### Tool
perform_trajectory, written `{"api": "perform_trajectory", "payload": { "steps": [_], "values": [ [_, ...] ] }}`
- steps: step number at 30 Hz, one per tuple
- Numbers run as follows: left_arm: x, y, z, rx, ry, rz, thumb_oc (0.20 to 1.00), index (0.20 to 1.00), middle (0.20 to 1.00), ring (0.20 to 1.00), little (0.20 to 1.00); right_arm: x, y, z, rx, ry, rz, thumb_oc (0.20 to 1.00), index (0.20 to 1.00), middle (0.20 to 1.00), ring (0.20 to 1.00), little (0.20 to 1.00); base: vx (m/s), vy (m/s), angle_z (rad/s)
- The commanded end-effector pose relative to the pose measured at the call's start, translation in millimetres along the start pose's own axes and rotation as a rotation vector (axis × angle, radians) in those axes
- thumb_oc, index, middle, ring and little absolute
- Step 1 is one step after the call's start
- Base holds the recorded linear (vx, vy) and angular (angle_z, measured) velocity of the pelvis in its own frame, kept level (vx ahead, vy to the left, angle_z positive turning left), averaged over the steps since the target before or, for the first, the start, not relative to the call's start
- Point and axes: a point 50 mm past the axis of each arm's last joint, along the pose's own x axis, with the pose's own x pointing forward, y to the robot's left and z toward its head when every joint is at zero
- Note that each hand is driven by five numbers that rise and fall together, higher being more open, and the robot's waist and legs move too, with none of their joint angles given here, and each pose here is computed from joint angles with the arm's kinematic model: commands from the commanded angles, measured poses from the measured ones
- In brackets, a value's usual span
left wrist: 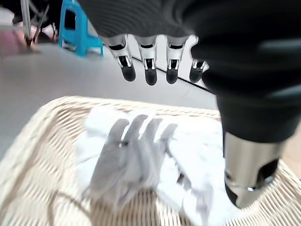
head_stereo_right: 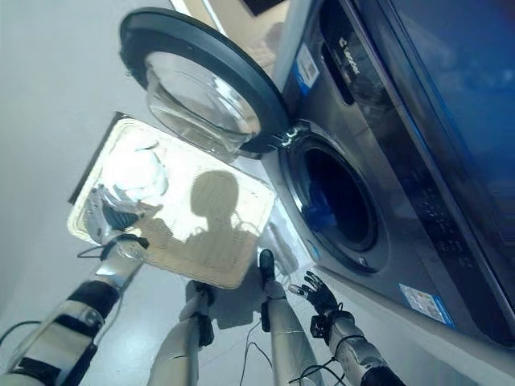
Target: Put the clothes into the washing machine.
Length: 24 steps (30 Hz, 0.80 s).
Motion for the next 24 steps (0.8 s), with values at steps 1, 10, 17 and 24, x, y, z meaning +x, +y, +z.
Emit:
{"api": "perform_trajectory", "payload": {
  "steps": [1,10,17,24],
  "values": [
    [21.4,28.7,-23.8,0.110,0.034,0.165,1.000,1.000,1.000,1.000,1.000,-14.9,0.9,-16.7,-0.039,-0.010,0.034,1.000,1.000,1.000,1.000,1.000,0.14,0.004,-0.05],
    [61.3,73.1,-15.7,0.196,0.145,0.317,1.000,1.000,1.000,1.000,1.000,-22.8,5.4,-19.5,-0.028,-0.051,0.083,1.000,1.000,1.000,1.000,1.000,0.08,-0.014,-0.06],
    [77.0,96.6,-5.3,0.277,0.160,0.368,1.000,1.000,1.000,1.000,1.000,-23.8,10.2,-9.7,0.004,-0.094,0.103,1.000,1.000,1.000,1.000,1.000,0.04,-0.039,0.04],
    [85.2,100.0,21.3,0.227,0.058,0.299,1.000,1.000,1.000,1.000,1.000,-23.0,12.3,-3.0,0.023,-0.103,0.104,1.000,1.000,1.000,1.000,1.000,0.04,-0.037,0.10]
  ]
}}
